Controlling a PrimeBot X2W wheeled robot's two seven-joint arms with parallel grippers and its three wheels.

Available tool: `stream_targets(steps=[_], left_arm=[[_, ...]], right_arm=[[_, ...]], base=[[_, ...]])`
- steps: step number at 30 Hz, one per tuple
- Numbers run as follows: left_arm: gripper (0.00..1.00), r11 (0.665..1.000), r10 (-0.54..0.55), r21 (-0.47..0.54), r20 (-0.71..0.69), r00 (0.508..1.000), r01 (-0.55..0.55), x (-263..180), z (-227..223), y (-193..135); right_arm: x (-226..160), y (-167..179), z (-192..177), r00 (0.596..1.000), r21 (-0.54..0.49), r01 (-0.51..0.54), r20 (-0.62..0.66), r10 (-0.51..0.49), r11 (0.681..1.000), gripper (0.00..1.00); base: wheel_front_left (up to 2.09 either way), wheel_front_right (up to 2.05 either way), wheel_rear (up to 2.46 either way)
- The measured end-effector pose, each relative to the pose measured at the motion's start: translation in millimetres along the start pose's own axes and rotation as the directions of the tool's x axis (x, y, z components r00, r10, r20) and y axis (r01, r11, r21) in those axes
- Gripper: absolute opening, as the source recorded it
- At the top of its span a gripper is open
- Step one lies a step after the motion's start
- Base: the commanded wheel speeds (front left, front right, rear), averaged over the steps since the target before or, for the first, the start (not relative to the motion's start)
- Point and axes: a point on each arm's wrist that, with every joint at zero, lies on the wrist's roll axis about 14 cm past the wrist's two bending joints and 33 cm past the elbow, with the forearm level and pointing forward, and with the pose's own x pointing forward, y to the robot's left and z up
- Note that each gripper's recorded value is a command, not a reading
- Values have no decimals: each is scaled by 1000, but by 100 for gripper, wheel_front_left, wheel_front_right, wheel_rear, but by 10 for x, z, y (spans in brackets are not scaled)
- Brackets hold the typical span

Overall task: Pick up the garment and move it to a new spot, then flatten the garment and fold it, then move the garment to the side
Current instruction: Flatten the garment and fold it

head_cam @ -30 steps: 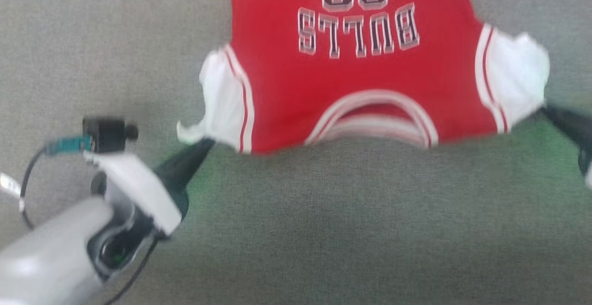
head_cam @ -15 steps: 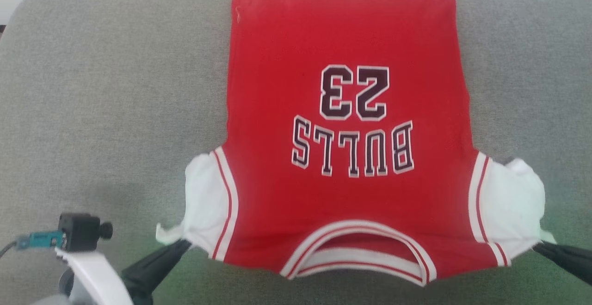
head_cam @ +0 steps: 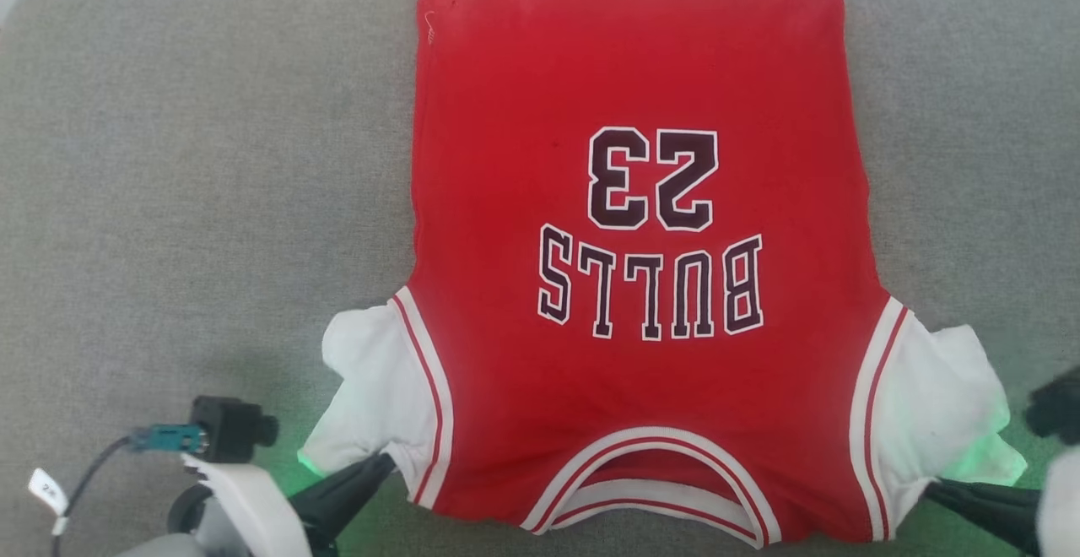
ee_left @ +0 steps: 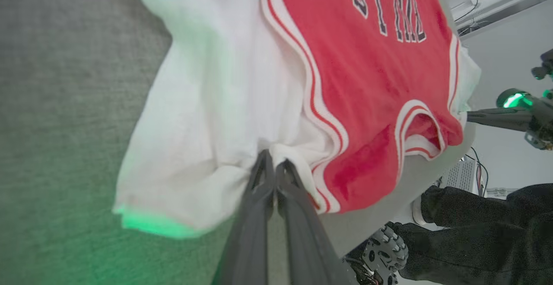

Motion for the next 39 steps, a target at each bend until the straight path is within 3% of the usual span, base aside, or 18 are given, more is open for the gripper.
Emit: stream_targets(steps=[10,18,19,20,22,28,34,39], left_arm=[[0,999,44,6,-51,998,-44,203,-210,164],[0,999,51,9,-63,997,-50,274,-235,221],[0,999,50,10,-66,997,-49,283,-239,223],[0,999,49,11,-68,996,-48,293,-240,224],[0,999,45,14,-67,997,-44,310,-233,221],[0,1000,26,10,-55,998,-25,333,-204,165],[0,1000,16,9,-30,999,-16,303,-167,113],[0,1000,12,7,-2,1000,-12,291,-138,74]], right_arm=[[420,-156,-176,988,-127,61,-134,-78,990,0],[541,-154,-180,983,-184,72,-154,-101,980,0],[539,-153,-179,983,-196,75,-151,-106,978,5],[533,-150,-176,983,-205,78,-149,-110,976,30],[510,-127,-149,985,-207,79,-133,-108,975,100],[268,-32,122,995,-220,92,-25,-100,971,100],[-318,-12,817,982,-245,150,153,-115,958,100],[-591,-92,1445,944,-261,222,298,-140,939,100]], base=[[0,0,0],[0,0,0],[0,0,0],[0,0,0],[0,0,0],[0,0,0],[0,0,0],[0,0,0]])
